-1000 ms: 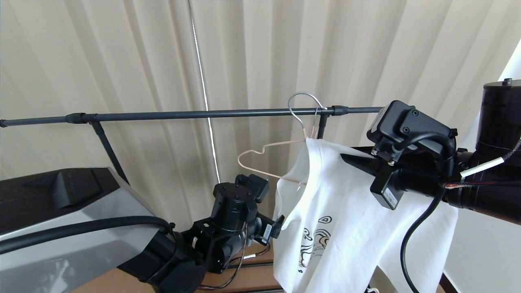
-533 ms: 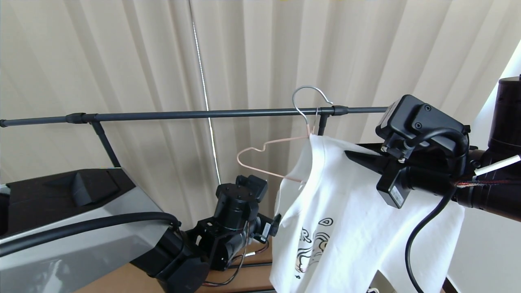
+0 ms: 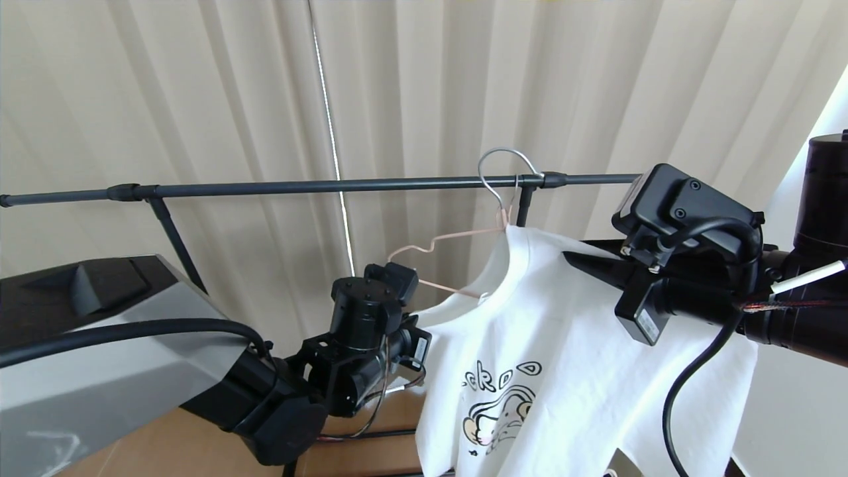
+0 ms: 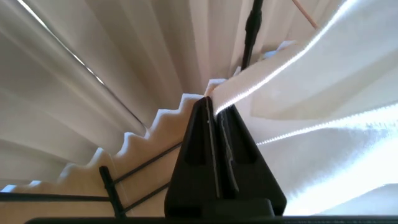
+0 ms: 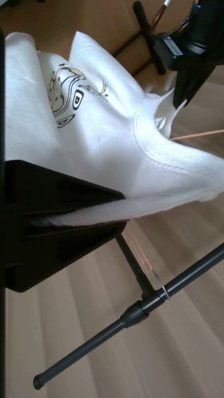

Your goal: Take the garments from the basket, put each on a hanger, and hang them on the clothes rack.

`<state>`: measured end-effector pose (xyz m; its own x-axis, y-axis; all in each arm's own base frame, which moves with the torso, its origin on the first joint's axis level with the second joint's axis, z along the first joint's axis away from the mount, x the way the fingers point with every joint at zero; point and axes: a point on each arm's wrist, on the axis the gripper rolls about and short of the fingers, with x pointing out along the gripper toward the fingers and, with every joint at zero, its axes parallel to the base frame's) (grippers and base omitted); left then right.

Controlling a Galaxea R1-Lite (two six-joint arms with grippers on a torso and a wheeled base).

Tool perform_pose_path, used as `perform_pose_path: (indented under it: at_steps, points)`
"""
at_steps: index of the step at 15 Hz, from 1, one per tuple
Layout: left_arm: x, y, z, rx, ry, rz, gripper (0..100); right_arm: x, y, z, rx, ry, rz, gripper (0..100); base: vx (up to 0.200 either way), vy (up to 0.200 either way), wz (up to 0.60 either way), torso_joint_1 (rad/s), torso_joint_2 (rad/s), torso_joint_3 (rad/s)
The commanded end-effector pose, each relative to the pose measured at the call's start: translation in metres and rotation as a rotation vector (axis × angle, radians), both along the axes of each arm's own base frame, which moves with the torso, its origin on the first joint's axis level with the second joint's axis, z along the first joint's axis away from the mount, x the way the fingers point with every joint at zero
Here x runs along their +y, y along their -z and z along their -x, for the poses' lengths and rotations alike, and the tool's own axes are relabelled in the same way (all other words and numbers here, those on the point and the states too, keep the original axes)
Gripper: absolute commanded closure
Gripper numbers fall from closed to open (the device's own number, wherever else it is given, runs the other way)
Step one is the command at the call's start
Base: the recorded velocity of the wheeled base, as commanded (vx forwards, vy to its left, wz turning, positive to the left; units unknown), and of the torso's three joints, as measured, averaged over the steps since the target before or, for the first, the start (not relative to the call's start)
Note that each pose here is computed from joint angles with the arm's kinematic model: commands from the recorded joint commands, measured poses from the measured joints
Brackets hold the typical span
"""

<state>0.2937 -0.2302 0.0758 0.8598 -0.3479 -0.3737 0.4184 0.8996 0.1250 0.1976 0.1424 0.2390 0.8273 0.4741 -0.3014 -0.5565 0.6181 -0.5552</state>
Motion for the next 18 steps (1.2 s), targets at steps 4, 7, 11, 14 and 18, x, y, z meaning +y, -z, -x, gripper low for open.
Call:
perform_pose_path:
  at_steps: [4, 7, 11, 14, 18]
  points:
    - [0.014, -0.017, -0.010, -0.040, -0.044, 0.030, 100, -0.006, 0.006, 0.002, 0.017, 0.015, 0.007, 100, 0.000, 0.000, 0.00, 0.000, 0.00, 0.000]
    - [0.017, -0.019, -0.014, -0.046, -0.056, 0.034, 100, -0.010, 0.008, 0.005, 0.021, 0.022, 0.010, 100, 0.000, 0.000, 0.00, 0.000, 0.00, 0.000]
    - [0.023, -0.019, -0.021, -0.050, -0.080, 0.033, 100, -0.013, 0.008, 0.010, 0.024, 0.027, -0.006, 100, 0.000, 0.000, 0.00, 0.000, 0.00, 0.000]
    - [0.024, -0.015, -0.024, -0.049, -0.082, 0.020, 100, -0.016, 0.006, 0.013, 0.045, 0.046, -0.062, 100, 0.000, 0.000, 0.00, 0.000, 0.00, 0.000]
    - [0.029, -0.020, -0.031, -0.065, -0.105, 0.028, 100, -0.020, 0.005, 0.020, 0.039, 0.039, -0.071, 100, 0.000, 0.000, 0.00, 0.000, 0.00, 0.000]
